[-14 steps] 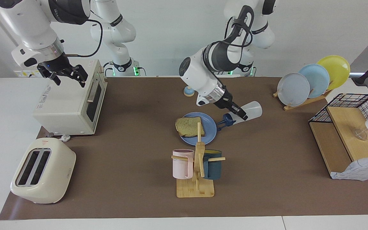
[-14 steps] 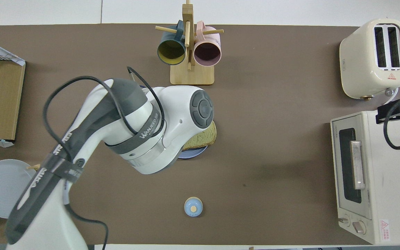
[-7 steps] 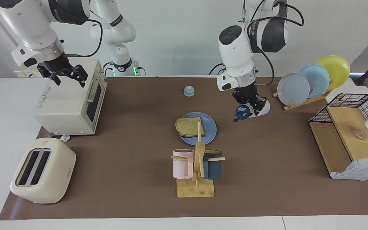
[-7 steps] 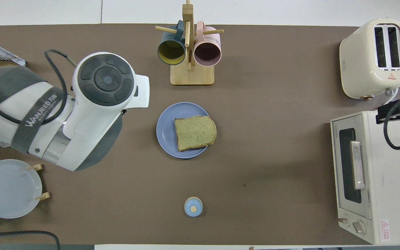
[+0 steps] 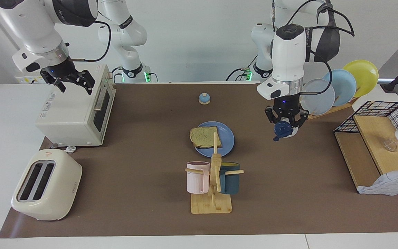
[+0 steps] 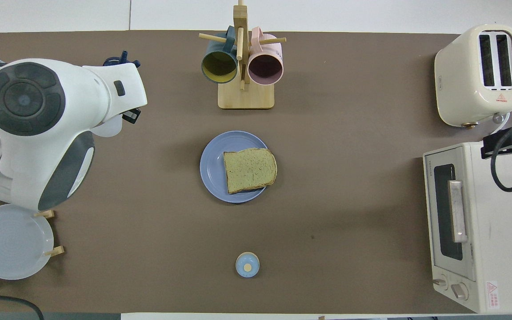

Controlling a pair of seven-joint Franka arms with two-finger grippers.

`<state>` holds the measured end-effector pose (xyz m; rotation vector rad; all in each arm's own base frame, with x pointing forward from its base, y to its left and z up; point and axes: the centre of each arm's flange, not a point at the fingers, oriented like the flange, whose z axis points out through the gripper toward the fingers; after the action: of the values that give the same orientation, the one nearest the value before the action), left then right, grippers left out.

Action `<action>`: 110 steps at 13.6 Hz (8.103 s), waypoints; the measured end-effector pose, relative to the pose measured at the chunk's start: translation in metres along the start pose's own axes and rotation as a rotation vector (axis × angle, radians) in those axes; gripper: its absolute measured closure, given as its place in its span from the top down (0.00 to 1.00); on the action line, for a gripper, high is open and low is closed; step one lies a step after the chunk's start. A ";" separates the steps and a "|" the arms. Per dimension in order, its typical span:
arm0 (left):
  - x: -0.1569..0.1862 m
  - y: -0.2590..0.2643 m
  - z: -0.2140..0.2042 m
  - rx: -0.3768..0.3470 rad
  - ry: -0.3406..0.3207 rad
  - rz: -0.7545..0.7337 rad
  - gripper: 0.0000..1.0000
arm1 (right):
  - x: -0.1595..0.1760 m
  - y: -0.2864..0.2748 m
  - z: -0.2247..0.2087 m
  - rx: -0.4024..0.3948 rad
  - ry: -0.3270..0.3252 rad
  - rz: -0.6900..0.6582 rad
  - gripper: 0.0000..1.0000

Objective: Put bread on plate and add seasoning

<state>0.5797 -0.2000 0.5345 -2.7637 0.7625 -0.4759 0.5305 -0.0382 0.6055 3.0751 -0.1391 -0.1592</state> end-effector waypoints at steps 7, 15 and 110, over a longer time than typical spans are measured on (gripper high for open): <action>-0.016 -0.034 0.033 -0.051 0.322 -0.368 0.38 | 0.000 0.000 0.000 0.000 0.000 0.000 1.00; -0.026 -0.020 0.127 -0.101 0.525 -0.455 0.38 | 0.000 0.000 0.000 0.000 0.000 0.000 1.00; -0.088 -0.125 -0.066 -0.272 -0.343 -0.534 1.00 | 0.000 0.000 0.000 0.000 0.000 0.000 1.00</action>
<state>0.5404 -0.0581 0.6118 -3.1694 0.0000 0.0306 0.5305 -0.0382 0.6055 3.0751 -0.1389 -0.1591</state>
